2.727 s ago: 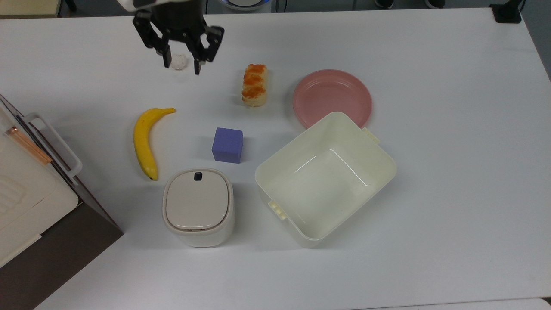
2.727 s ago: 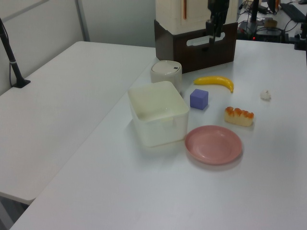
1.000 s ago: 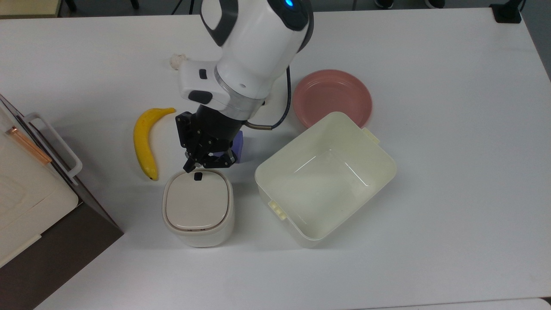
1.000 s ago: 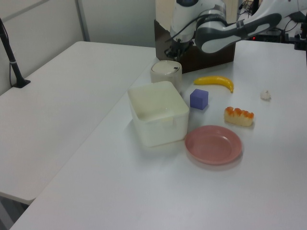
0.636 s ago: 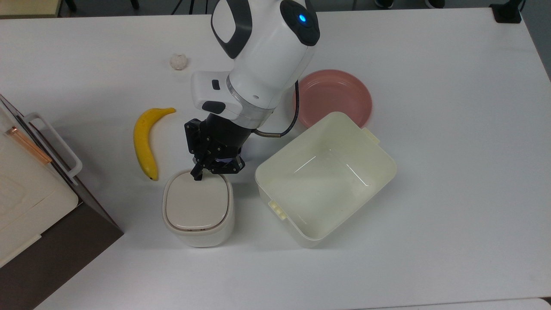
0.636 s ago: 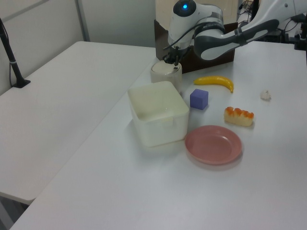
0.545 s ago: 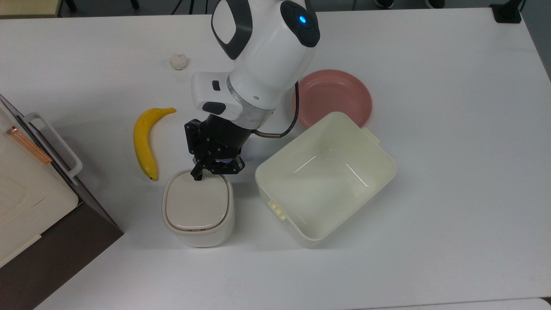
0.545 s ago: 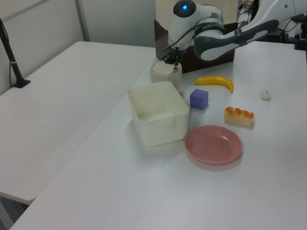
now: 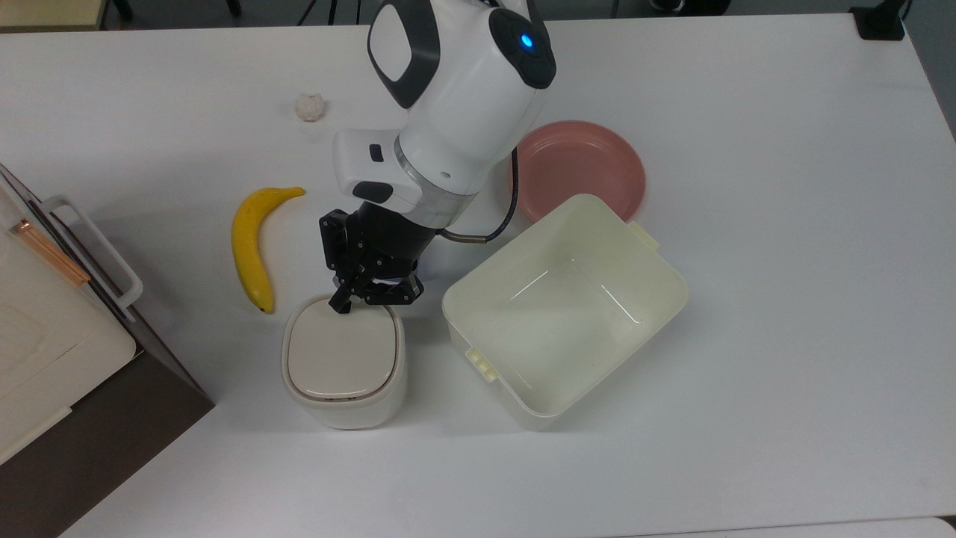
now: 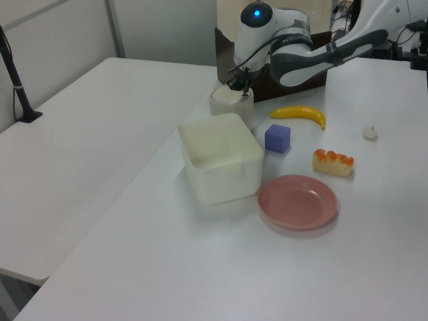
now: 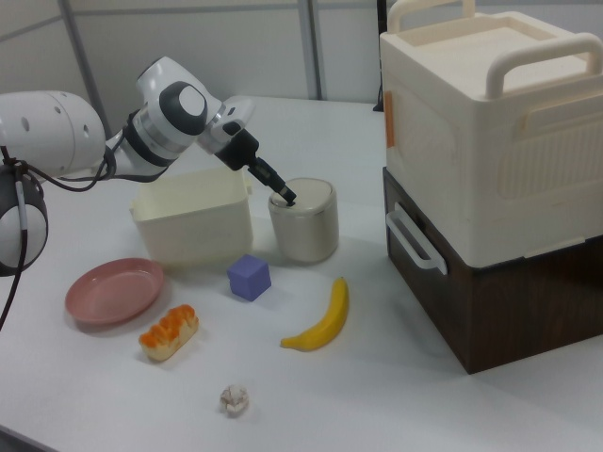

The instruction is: Open the trash can

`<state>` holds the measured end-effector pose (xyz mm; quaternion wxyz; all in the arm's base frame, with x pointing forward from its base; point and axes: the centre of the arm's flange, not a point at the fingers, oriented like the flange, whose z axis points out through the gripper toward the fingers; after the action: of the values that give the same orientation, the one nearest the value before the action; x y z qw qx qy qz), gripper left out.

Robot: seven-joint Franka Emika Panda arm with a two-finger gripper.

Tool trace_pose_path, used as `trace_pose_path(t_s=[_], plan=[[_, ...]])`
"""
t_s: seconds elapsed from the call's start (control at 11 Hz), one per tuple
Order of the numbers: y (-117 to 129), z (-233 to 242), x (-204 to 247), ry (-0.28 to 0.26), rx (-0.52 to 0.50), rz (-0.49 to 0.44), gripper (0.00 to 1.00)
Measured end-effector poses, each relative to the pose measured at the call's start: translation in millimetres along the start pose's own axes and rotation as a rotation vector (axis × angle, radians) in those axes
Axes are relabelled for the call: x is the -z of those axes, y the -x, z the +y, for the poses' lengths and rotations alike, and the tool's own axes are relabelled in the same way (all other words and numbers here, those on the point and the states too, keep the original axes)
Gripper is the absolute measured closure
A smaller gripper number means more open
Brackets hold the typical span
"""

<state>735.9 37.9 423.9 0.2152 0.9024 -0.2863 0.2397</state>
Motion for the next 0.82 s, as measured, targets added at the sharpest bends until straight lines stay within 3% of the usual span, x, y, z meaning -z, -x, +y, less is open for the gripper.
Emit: trace_pose_path(t_s=[0.82], plan=[[5.9, -5.4, -9.8, 0.035, 0.048, 0.035, 0.99]])
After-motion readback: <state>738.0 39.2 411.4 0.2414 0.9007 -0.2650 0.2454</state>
